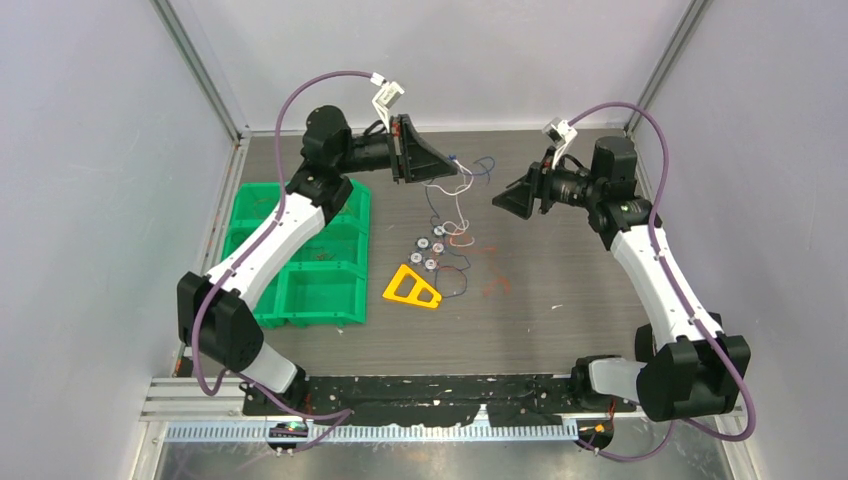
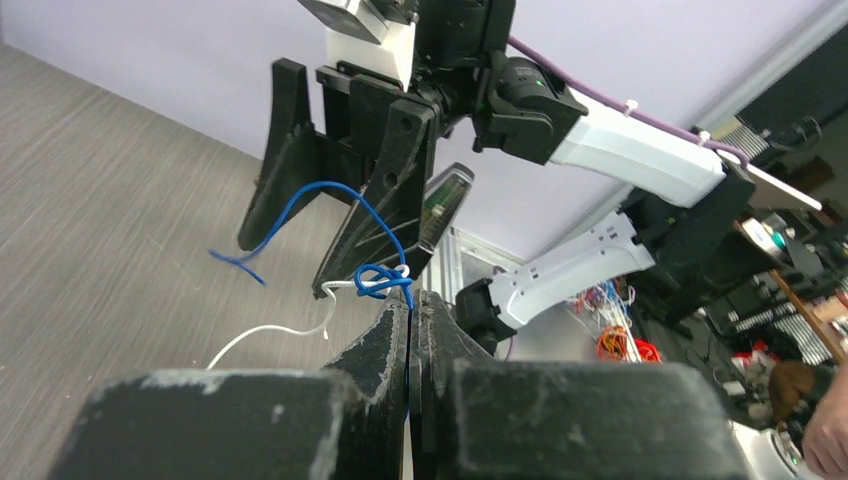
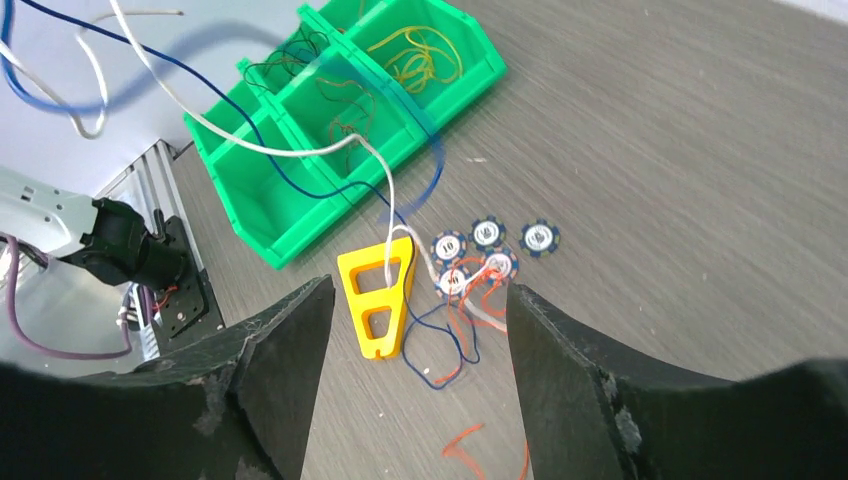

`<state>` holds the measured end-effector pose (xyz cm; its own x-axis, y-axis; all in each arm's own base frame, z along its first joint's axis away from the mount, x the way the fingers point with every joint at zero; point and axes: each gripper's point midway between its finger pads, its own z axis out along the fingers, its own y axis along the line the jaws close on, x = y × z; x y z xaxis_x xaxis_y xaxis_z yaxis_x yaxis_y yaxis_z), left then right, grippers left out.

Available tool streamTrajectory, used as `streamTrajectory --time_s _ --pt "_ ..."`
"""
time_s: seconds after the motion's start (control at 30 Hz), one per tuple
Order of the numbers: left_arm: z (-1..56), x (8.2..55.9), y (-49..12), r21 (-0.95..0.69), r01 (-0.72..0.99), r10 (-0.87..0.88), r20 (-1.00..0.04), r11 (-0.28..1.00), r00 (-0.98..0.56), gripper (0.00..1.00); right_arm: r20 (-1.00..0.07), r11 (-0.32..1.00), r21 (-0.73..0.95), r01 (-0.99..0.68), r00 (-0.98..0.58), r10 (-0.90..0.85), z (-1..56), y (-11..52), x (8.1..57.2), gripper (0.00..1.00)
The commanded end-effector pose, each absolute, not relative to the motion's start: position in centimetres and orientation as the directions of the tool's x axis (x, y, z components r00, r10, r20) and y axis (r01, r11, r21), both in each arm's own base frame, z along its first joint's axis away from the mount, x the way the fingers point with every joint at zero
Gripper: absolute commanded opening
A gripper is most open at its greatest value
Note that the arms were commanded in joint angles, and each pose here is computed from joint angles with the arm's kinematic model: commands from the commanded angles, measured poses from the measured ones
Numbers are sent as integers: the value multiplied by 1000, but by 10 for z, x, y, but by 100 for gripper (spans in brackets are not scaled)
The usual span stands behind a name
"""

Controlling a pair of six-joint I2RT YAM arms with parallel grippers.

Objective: Untangle the cables

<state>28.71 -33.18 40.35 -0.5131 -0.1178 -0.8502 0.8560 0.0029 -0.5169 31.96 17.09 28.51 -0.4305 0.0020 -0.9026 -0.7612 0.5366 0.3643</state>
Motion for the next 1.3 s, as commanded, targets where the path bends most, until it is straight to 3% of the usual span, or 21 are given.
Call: streamTrajectory --time_s 0.0,0.13,0.27,0.37,0.5,0.83,1.1,1.2,1.27 --pt "432 256 -328 -398 910 -116 -904 -120 -411 0 -979 472 183 -862 -205 5 340 183 315 69" --pt "436 252 -327 -386 913 -114 -909 -134 -402 0 -987 352 140 -925 -160 -30 339 194 296 70" --pt "442 252 -329 -385 913 -121 -908 -138 -401 0 -995 323 96 -942 -102 -3 335 214 280 67" --pt "442 255 -330 -400 908 -123 -902 -126 -414 0 -998 340 58 -939 -51 29 338 225 271 55" --pt "445 256 -330 -395 910 -128 -903 -127 -410 0 -998 380 -60 -923 69 10 343 220 267 51" --pt "448 249 -332 -390 907 -119 -904 -159 -410 0 -955 405 -270 -874 295 0 359 240 271 50" --pt "449 242 -332 -379 908 -113 -909 -177 -401 0 -935 432 -323 -842 354 -9 365 247 283 48" --pt "451 240 -332 -375 910 -113 -911 -179 -397 0 -937 430 -326 -842 349 -27 358 250 288 38" --pt "453 242 -331 -370 914 -118 -913 -168 -391 0 -939 434 -326 -840 341 -46 350 251 292 21"
